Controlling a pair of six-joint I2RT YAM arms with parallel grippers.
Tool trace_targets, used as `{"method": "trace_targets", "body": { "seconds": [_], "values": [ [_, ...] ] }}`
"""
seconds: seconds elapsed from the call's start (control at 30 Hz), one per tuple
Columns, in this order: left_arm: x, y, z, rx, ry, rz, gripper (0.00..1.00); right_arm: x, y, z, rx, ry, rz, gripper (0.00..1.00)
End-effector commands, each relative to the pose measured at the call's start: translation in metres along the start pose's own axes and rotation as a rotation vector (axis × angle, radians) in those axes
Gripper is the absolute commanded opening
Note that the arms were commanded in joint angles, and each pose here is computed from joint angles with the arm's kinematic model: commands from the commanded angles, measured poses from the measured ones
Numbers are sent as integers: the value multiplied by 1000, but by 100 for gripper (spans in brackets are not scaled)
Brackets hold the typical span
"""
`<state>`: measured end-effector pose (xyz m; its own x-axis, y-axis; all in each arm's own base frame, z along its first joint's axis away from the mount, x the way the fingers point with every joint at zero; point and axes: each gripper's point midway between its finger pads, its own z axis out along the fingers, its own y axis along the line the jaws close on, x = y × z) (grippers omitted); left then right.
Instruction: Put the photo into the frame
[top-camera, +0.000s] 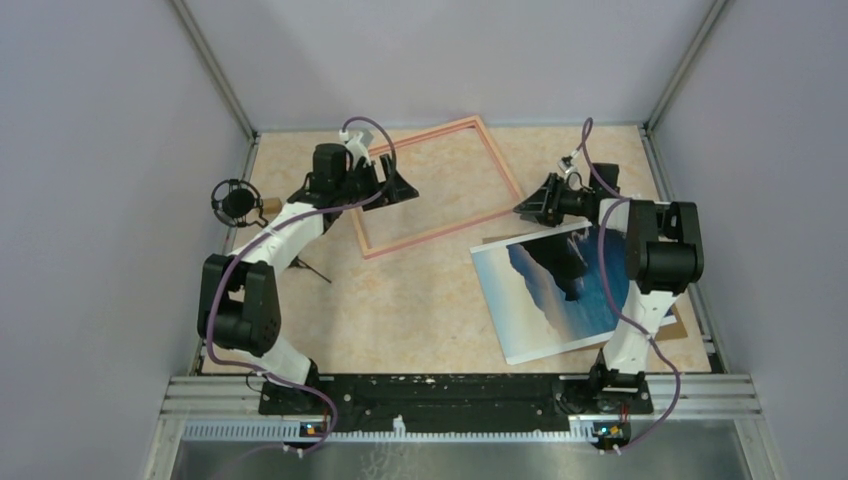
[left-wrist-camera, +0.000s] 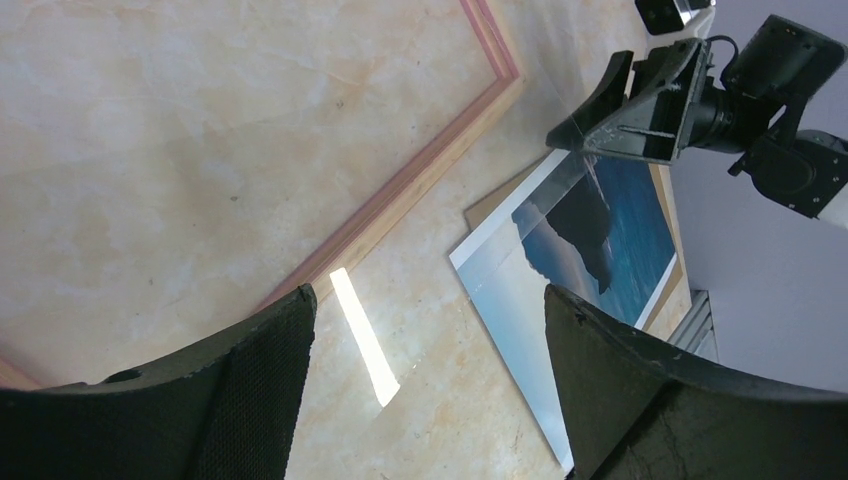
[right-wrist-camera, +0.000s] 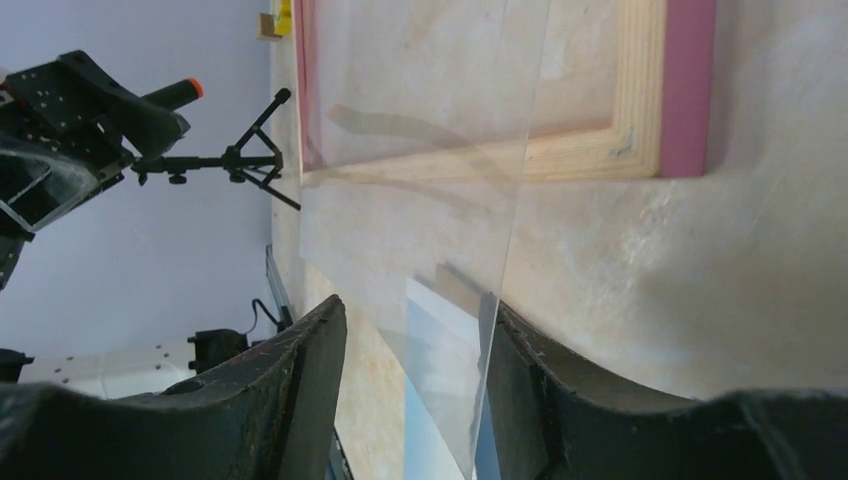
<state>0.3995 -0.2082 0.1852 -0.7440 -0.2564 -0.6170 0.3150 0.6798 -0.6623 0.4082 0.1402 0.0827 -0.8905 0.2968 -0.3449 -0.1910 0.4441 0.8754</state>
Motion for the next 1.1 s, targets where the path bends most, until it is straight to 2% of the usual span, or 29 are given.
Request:
{"method": "trace_targets", "body": {
  "seconds": [0.0, 0.23, 0.37, 0.47, 0.5, 0.6, 0.77, 0.83, 1.07],
  "values": [
    [-6, -7, 7, 31, -9, 29, 87, -19, 7, 8, -50, 21, -24, 46],
    [11, 1, 21, 60, 53, -44, 88, -23, 24, 24, -110, 28, -85, 45],
    [8, 0, 18, 52, 35, -29, 89, -41, 22, 34, -138, -4, -72, 51],
    [3, 1, 15, 37, 16, -11, 89, -53, 18, 41, -154, -26, -43, 49],
    [3, 2, 15, 32, 15, -10, 89, -56, 16, 43, -155, -29, -37, 47],
    [0, -1, 12, 35, 5, 1, 89, -52, 13, 57, -149, -24, -31, 31],
    [-4, -7, 8, 47, -9, 13, 89, -56, 18, 55, -149, -77, -74, 8],
    [-5, -8, 7, 47, -12, 14, 89, -53, 20, 52, -156, -95, -90, 2],
    [-9, -15, 2, 59, -27, 23, 89, -55, 44, 42, -248, -183, -182, 0]
  ]
}}
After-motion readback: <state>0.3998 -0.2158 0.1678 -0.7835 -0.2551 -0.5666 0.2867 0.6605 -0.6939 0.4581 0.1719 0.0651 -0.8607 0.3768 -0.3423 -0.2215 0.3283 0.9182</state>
